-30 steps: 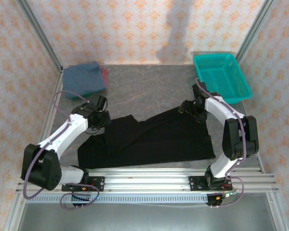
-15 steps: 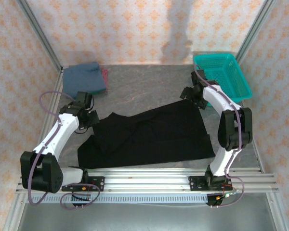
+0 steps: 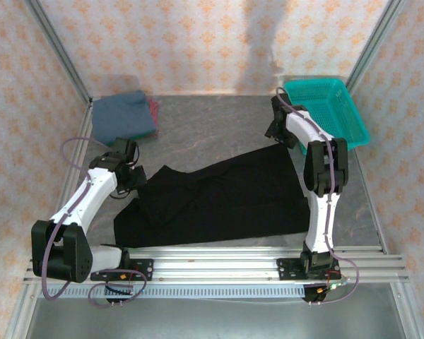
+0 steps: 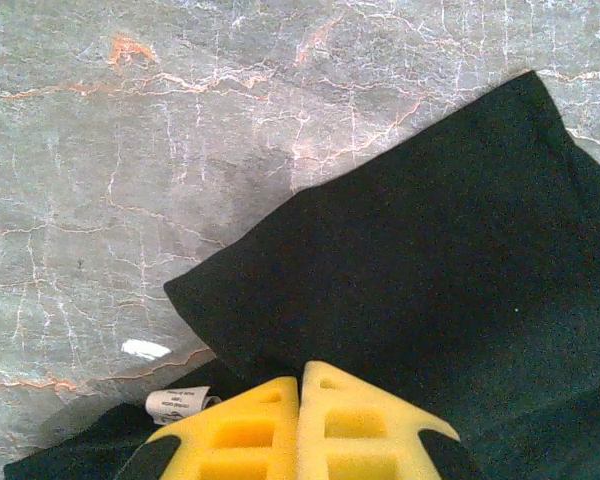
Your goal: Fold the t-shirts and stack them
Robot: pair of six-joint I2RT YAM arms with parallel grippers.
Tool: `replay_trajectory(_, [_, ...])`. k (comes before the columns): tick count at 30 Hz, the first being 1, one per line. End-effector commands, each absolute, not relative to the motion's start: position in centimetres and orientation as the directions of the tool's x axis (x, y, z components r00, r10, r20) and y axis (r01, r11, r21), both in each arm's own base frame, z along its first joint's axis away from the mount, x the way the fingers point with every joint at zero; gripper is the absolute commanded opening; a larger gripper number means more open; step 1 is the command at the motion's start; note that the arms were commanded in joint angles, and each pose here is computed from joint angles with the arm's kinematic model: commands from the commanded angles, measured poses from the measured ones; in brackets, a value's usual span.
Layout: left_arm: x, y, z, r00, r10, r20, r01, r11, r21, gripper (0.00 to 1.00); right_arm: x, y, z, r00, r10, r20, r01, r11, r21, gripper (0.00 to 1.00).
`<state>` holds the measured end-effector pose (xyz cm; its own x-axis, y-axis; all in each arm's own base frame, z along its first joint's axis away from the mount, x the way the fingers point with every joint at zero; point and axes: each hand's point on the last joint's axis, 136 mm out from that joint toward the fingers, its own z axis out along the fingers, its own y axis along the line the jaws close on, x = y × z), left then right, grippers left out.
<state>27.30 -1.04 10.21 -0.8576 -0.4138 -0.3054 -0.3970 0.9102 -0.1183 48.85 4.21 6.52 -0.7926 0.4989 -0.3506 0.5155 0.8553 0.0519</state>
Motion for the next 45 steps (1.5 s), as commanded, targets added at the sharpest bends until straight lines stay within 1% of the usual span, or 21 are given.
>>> replay_trajectory(1, [28.3, -1.1, 11.2, -0.855, -0.399, -0.331, -0.375, 0.917, -0.136, 0.00, 49.1, 2.7, 6.6, -0.774, 0.510, -0.375, 0.561, 0.827, -0.032, 0.66])
replay_trajectory(5, [28.2, -1.0, 11.7, -0.857, -0.390, -0.336, -0.371, 0.920, -0.124, 0.00, 49.1, 2.0, 5.5, -0.781, 0.512, -0.357, 0.577, 0.811, -0.098, 0.60])
replay_trajectory(7, [28.0, -0.9, 11.7, -0.857, -0.390, -0.336, -0.371, 0.921, -0.121, 0.00, 49.0, 2.0, 5.0, -0.785, 0.515, -0.345, 0.579, 0.808, -0.112, 0.58])
replay_trajectory(9, [27.9, -0.9, 11.8, -0.856, -0.392, -0.337, -0.374, 0.920, -0.120, 0.00, 49.0, 1.9, 4.4, -0.787, 0.516, -0.337, 0.580, 0.805, -0.122, 0.54])
replay_trajectory(14, [28.1, -0.8, 12.4, -0.850, -0.395, -0.348, -0.377, 0.918, -0.122, 0.00, 48.6, 1.5, 3.0, -0.790, 0.524, -0.318, 0.591, 0.790, -0.167, 0.52])
replay_trajectory(17, [28.5, -0.8, 12.8, -0.846, -0.395, -0.359, -0.375, 0.918, -0.127, 0.00, 49.0, 1.6, 2.3, -0.780, 0.536, -0.324, 0.602, 0.783, -0.155, 0.48])
replay_trajectory(19, [28.8, -0.7, 13.2, -0.844, -0.394, -0.365, -0.375, 0.919, -0.124, 0.00, 49.1, 2.1, 1.6, -0.783, 0.550, -0.291, 0.604, 0.783, -0.147, 0.46])
replay_trajectory(23, [29.2, -0.7, 13.8, -0.835, -0.397, -0.380, -0.377, 0.917, -0.130, 0.00, 48.7, 2.4, 0.8, -0.779, 0.564, -0.275, 0.613, 0.777, -0.145, 0.45])
replay_trajectory(29, [29.7, -0.6, 14.1, -0.832, -0.398, -0.387, -0.380, 0.916, -0.125, 0.00, 47.1, 2.1, -0.2, -0.791, 0.565, -0.235, 0.608, 0.770, -0.196, 0.44])
replay_trajectory(33, [29.7, -0.5, 14.3, -0.829, -0.396, -0.395, -0.380, 0.917, -0.123, 0.00, 46.4, 2.2, -0.2, -0.803, 0.546, -0.240, 0.593, 0.772, -0.229, 0.44])
replay_trajectory(38, [29.7, -0.4, 14.1, -0.829, -0.395, -0.395, -0.381, 0.917, -0.119, 0.00, 45.8, 2.3, -0.2, -0.826, 0.523, -0.209, 0.563, 0.774, -0.288, 0.45])
replay_trajectory(41, [29.7, -0.4, 14.0, -0.829, -0.395, -0.396, -0.380, 0.917, -0.120, 0.00, 45.7, 2.3, -0.2, -0.823, 0.527, -0.213, 0.569, 0.772, -0.285, 0.47])
replay_trajectory(45, [29.7, -0.3, 14.0, -0.830, -0.389, -0.398, -0.377, 0.919, -0.113, 0.00, 45.6, 2.3, -0.2, -0.836, 0.516, -0.190, 0.549, 0.776, -0.311, 0.46])
